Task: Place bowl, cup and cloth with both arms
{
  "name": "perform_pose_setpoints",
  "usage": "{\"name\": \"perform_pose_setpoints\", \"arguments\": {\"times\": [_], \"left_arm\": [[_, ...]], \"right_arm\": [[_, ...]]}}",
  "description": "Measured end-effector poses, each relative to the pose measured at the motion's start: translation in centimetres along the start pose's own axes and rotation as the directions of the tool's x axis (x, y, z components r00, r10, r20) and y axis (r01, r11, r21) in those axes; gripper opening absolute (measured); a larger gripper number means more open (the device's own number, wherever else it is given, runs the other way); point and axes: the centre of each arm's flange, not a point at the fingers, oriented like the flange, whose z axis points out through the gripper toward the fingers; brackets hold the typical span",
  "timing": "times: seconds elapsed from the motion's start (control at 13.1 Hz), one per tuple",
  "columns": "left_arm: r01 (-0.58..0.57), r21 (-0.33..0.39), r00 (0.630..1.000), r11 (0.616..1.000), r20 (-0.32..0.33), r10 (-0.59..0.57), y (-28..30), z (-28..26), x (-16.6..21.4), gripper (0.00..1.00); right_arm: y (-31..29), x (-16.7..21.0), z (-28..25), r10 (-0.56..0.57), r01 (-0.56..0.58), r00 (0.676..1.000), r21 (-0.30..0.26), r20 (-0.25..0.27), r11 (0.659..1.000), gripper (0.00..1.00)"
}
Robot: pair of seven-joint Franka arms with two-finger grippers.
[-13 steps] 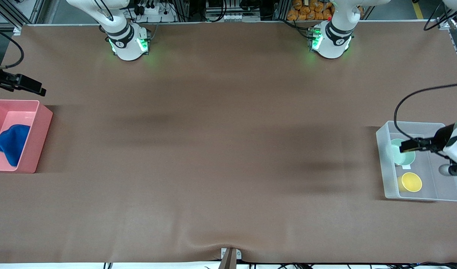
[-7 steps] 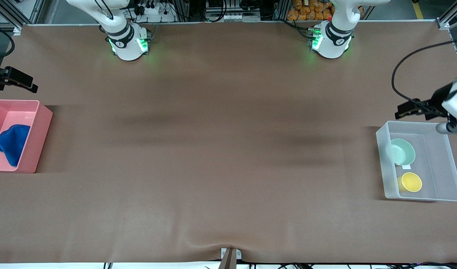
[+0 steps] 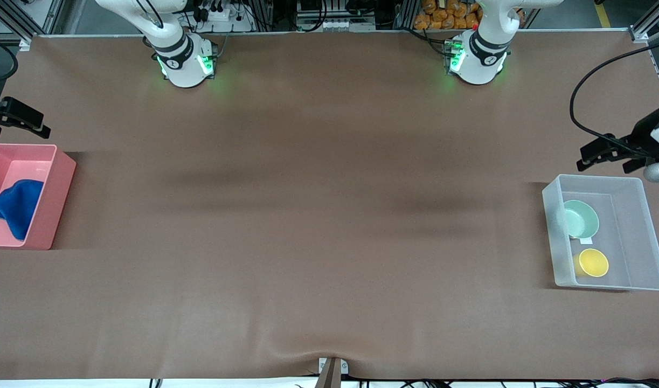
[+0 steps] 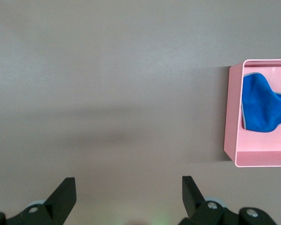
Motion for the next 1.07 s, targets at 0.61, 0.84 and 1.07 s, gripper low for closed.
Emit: {"name": "perform_pose_setpoints", "arguments": {"times": [0.61, 0.84, 1.07], "left_arm": [[-0.04, 0.0, 0.998, 0.999, -0.04, 0.04, 2.4, -1.9, 0.8, 1.0], [-0.039, -0.001, 0.999, 0.999, -0.038, 0.039, 2.4, -1.8, 0.8, 1.0], [-0.038, -0.001, 0.999, 0.999, -0.037, 0.038, 2.3, -1.8, 0.8, 1.0]], "right_arm": [[0.0, -0.1, 0.0, 0.0, 0.0, 1.0, 0.005, 0.004, 1.0, 1.0], [0.0, -0.1, 0.0, -0.001, 0.001, 1.0, 0.006, 0.005, 1.0, 1.0], [0.0, -0.1, 0.1, -0.002, 0.002, 1.0, 0.006, 0.008, 1.0, 1.0]]}}
